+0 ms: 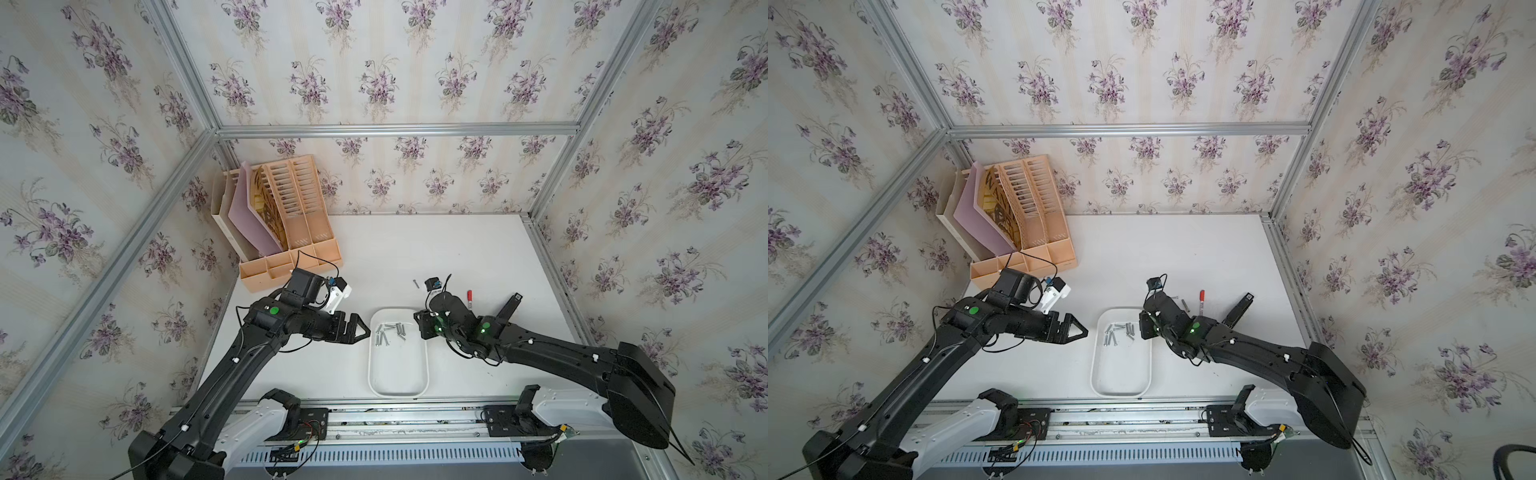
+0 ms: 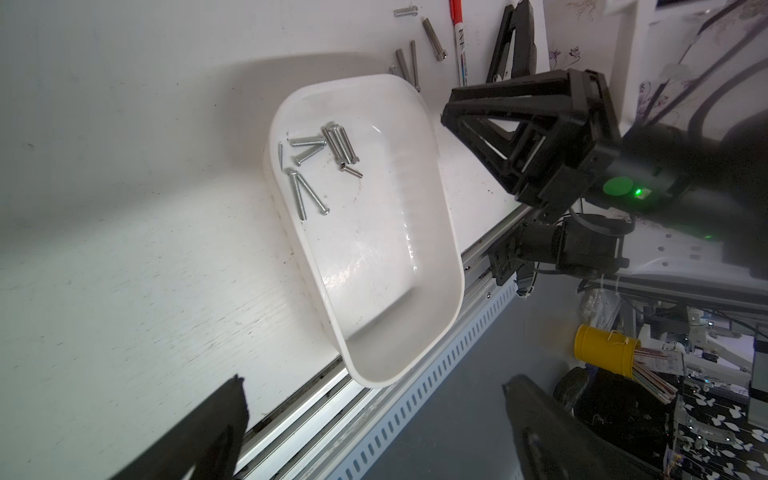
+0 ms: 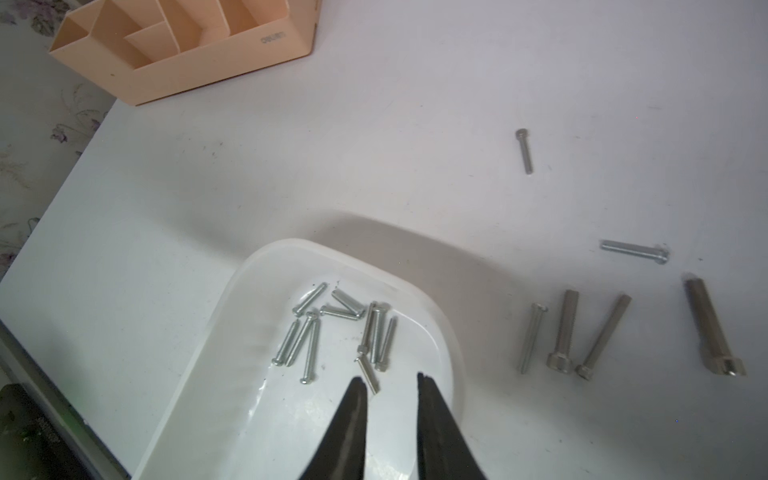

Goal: Take out the screws from the storage box
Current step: Place the screw at the center of the board, then pick up the screw from the storage box.

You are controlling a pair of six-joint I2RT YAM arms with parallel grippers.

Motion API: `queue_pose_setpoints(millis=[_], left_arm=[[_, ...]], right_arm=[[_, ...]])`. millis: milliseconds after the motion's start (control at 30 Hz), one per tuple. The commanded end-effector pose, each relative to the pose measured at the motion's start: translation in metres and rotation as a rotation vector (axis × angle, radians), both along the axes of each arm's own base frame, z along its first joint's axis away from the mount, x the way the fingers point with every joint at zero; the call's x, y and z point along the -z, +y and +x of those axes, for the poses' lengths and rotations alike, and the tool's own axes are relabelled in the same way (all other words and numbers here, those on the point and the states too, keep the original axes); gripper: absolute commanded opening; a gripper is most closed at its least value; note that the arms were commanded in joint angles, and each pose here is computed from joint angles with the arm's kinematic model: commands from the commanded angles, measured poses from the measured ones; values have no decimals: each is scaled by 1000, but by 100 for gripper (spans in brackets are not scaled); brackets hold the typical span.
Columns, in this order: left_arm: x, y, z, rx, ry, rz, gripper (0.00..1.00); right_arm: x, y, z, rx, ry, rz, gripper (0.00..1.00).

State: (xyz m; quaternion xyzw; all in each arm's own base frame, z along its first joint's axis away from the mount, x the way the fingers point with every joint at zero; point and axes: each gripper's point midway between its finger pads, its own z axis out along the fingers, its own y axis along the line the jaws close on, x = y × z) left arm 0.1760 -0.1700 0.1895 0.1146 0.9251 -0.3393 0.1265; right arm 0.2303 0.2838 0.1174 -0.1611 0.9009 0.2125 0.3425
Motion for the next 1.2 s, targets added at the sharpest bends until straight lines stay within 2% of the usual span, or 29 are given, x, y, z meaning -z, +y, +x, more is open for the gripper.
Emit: queue_pose_setpoints(millis=[0, 233, 667, 1167], left_arm=[[-1, 0, 0, 4, -6, -1, 100], [-3, -1, -1, 8, -14, -4, 100], [-4, -1, -3, 13, -22, -2, 99], [-3, -1, -2, 11, -19, 2, 99]], right_arm=[[-1, 15, -3, -47, -62, -60, 23], [36, 40, -24, -188, 25, -97, 18], [76, 36, -29, -194, 112, -204, 19], [101, 27, -23, -144, 152, -313, 21]])
